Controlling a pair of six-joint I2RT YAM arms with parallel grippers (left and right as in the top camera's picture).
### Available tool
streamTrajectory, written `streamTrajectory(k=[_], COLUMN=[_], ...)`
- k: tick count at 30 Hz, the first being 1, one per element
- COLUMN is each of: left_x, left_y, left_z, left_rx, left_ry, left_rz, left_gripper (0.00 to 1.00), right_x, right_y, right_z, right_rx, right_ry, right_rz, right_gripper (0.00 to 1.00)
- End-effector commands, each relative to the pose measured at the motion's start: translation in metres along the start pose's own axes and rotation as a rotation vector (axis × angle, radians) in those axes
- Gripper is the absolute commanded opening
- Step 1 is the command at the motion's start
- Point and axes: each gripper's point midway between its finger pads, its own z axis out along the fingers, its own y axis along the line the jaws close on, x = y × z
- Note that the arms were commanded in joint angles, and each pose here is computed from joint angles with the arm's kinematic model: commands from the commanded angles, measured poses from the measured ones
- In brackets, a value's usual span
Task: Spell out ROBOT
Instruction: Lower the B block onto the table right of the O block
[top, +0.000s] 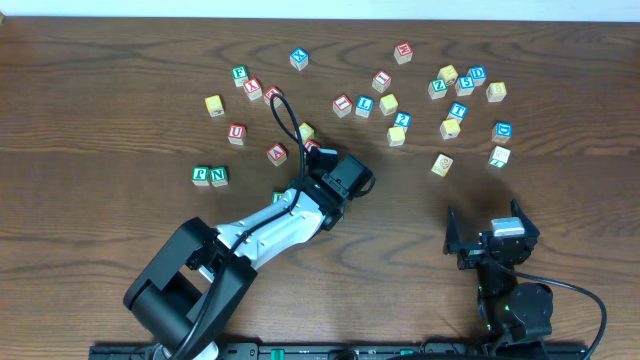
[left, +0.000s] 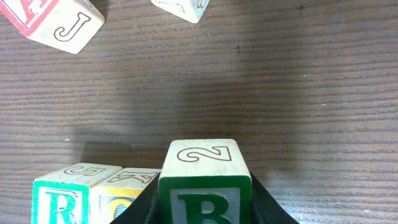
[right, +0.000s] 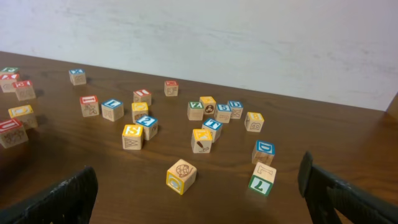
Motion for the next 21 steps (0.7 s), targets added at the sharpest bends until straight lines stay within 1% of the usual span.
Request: streamTrajectory(k=[1, 13, 21], left_x=[0.01, 0.025, 0.033], left_y=[-0.001, -0.013, -0.009], left_z=[0.002, 0.0, -0.001], left_rx=[0.015, 0.089, 0.074], left_ry=[0.032, 0.113, 0.147], left_rz=[0.015, 0.019, 0.011], left_gripper=[0.09, 0.09, 0.09], right_x=[0.0, 0.0, 0.0], right_y=[-0.001, -0.001, -0.001], right_z=[0.0, 0.0, 0.0], right_rx=[0.001, 0.001, 0.001], right_ry=[-0.001, -0.001, -0.001], right_rz=[-0.01, -0.01, -0.01], right_gripper=[0.99, 0.99, 0.99])
